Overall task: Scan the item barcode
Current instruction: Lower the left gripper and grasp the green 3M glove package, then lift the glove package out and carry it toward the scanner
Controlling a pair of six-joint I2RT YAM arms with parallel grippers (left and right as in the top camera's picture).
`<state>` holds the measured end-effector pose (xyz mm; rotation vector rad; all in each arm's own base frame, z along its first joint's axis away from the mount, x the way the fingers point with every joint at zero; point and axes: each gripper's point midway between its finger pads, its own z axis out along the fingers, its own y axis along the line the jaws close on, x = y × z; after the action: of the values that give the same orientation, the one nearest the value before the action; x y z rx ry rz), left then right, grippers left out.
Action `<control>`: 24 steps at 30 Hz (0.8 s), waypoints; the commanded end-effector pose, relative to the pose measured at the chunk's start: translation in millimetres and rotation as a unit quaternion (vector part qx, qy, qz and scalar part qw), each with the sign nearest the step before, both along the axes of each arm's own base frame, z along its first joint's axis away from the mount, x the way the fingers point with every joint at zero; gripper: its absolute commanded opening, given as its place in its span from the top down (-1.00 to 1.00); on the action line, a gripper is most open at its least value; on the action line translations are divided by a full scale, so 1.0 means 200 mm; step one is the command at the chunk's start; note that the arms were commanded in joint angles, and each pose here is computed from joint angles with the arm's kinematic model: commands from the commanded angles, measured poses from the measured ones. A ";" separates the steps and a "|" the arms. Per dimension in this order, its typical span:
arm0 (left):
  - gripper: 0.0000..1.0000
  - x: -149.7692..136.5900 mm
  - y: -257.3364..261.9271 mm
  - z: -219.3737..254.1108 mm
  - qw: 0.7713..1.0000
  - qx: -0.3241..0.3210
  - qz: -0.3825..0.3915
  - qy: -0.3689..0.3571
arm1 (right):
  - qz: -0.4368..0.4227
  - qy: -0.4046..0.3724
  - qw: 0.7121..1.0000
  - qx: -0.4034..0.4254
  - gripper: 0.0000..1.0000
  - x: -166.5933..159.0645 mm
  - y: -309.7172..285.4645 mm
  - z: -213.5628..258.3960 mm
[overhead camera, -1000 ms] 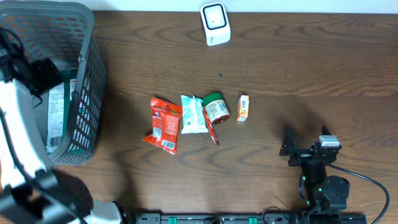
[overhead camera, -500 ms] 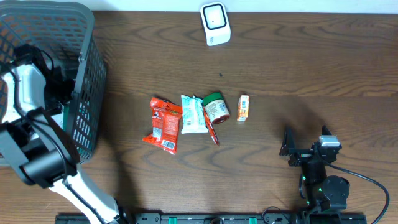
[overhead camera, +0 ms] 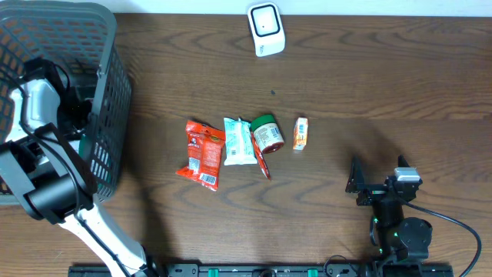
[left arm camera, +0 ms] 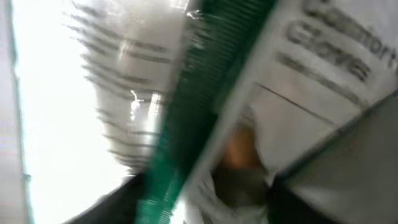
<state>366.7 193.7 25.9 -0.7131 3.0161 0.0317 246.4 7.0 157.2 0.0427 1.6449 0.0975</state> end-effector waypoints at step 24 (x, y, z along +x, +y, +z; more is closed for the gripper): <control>0.86 -0.01 0.10 1.22 0.941 0.173 0.087 -0.279 | -0.006 0.001 1.000 0.004 -0.98 0.00 -0.01 0.00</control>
<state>377.0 216.0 199.8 -0.7810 2.5135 0.2607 246.4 7.0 157.3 0.0427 1.6445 0.0975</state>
